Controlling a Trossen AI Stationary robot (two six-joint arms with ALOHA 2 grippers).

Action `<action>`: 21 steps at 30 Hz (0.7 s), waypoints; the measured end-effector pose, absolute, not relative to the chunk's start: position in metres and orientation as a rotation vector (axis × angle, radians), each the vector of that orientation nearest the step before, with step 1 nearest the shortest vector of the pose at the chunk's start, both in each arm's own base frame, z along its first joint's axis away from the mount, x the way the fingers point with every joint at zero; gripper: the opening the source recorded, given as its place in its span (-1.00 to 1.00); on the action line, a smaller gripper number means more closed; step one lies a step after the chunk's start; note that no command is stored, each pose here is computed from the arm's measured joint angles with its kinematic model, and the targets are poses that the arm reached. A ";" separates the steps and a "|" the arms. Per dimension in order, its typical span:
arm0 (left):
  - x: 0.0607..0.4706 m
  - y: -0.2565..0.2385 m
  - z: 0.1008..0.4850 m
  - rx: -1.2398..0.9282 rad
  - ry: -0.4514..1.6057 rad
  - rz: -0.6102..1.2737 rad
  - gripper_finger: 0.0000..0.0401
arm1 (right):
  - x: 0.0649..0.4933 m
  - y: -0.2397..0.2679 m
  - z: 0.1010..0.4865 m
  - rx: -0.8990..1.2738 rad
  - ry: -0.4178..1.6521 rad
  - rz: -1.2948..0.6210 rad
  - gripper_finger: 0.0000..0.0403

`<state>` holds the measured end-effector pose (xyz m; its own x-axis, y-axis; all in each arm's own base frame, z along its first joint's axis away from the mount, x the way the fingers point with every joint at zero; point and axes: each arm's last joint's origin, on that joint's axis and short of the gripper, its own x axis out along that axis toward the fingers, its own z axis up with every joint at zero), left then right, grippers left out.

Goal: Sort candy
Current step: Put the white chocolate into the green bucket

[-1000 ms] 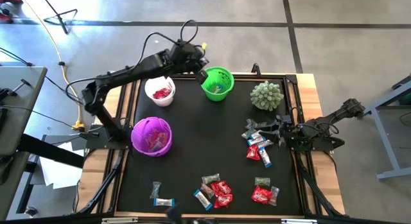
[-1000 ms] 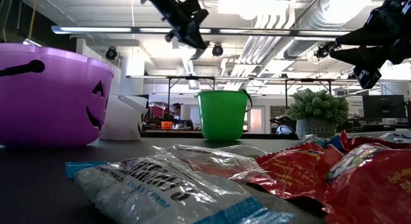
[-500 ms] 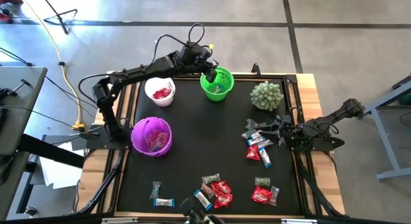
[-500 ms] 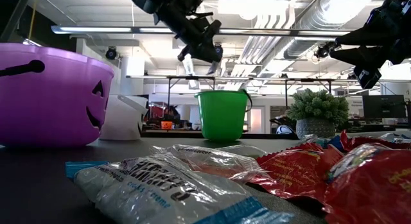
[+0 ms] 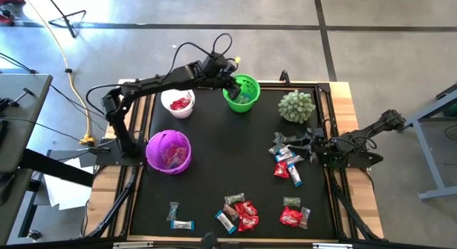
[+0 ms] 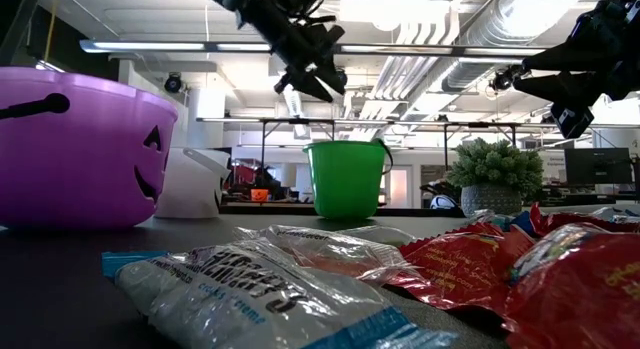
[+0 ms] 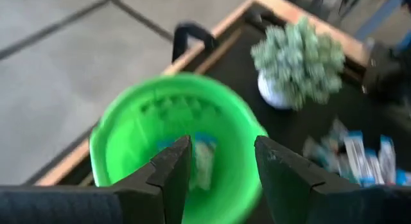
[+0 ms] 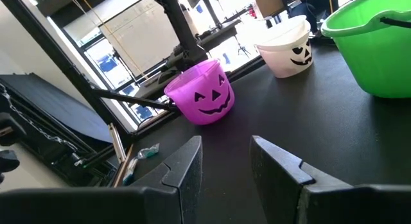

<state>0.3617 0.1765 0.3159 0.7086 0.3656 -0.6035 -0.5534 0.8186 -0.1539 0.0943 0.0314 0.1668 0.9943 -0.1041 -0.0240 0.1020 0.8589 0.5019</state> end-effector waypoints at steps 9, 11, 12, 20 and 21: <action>0.301 0.113 0.334 -0.472 1.034 0.508 -0.20 | 0.094 0.031 0.167 0.527 -0.004 -0.108 -0.37; 0.288 0.092 0.335 -0.505 1.162 0.509 -0.20 | 0.094 0.031 0.167 0.527 -0.005 -0.108 -0.37; 0.283 0.080 0.336 -0.505 1.214 0.509 -0.20 | 0.094 0.031 0.167 0.526 -0.004 -0.108 -0.37; 0.259 -0.007 0.343 -0.351 1.391 0.585 -0.20 | 0.094 0.031 0.167 0.527 -0.004 -0.107 -0.37; 0.258 -0.018 0.343 -0.330 1.393 0.583 -0.20 | 0.094 0.031 0.167 0.527 -0.005 -0.108 -0.37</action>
